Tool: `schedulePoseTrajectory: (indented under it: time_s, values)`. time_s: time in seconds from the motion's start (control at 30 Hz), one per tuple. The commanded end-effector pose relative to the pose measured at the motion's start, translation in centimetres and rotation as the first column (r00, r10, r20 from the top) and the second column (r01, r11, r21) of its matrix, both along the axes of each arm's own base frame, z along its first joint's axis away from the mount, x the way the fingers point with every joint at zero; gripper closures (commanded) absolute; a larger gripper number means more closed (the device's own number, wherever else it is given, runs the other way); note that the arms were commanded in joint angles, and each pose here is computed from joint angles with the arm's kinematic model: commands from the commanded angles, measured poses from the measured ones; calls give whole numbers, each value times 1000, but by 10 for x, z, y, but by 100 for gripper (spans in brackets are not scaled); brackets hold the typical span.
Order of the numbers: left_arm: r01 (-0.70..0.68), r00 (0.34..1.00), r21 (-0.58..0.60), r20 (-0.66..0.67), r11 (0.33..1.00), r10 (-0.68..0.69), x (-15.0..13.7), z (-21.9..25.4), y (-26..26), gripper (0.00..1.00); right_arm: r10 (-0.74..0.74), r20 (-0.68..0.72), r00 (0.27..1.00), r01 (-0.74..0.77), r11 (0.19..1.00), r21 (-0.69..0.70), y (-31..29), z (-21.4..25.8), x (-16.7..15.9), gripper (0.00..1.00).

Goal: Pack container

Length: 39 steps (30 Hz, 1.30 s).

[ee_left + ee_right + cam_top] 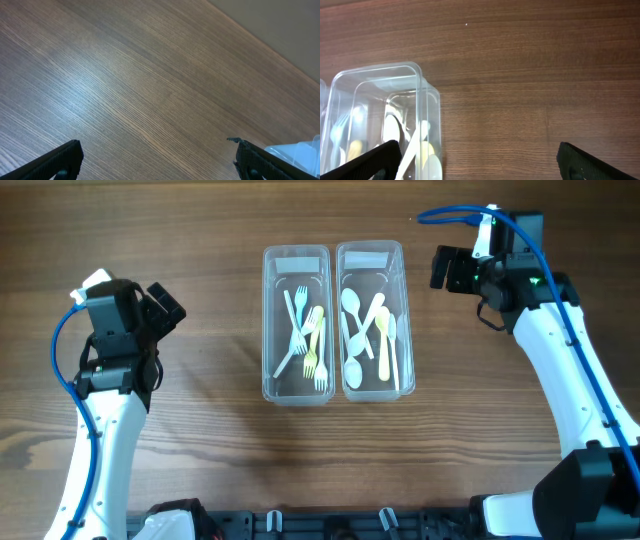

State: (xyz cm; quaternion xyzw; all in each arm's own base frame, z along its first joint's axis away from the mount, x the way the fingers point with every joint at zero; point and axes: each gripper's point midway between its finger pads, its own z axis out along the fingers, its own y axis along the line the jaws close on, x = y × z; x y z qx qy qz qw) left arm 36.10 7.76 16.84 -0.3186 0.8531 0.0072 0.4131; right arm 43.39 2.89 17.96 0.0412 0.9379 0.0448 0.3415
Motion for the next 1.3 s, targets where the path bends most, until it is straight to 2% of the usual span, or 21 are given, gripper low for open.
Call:
schedulePoseTrajectory:
  time_s: [0.0,0.4,0.53,0.63,0.9,1.13,1.27]
  values:
    - [-3,1000,20,4,1000,3,-1,3,4,0,-15,29,999,16,1000,-12,-3,12,1,0]
    - [-3,1000,20,4,1000,3,-1,3,4,0,-18,31,999,18,1000,-11,-4,13,1,0]
    - [-3,1000,20,4,1000,3,-1,3,4,0,-18,123,992,19,1000,-4,-5,51,-9,0]
    - [-3,1000,20,4,1000,3,-1,3,4,0,-20,261,965,19,1000,7,-6,107,-29,0]
    - [-3,1000,20,4,1000,3,-1,3,4,0,-30,603,797,10,999,36,-11,239,-122,0]
    - [-3,1000,20,4,1000,3,-1,3,4,0,-39,769,638,1,999,50,-16,298,-199,0]
    - [-3,1000,20,4,1000,3,-1,3,4,0,-73,866,494,31,997,67,-25,336,-236,0]
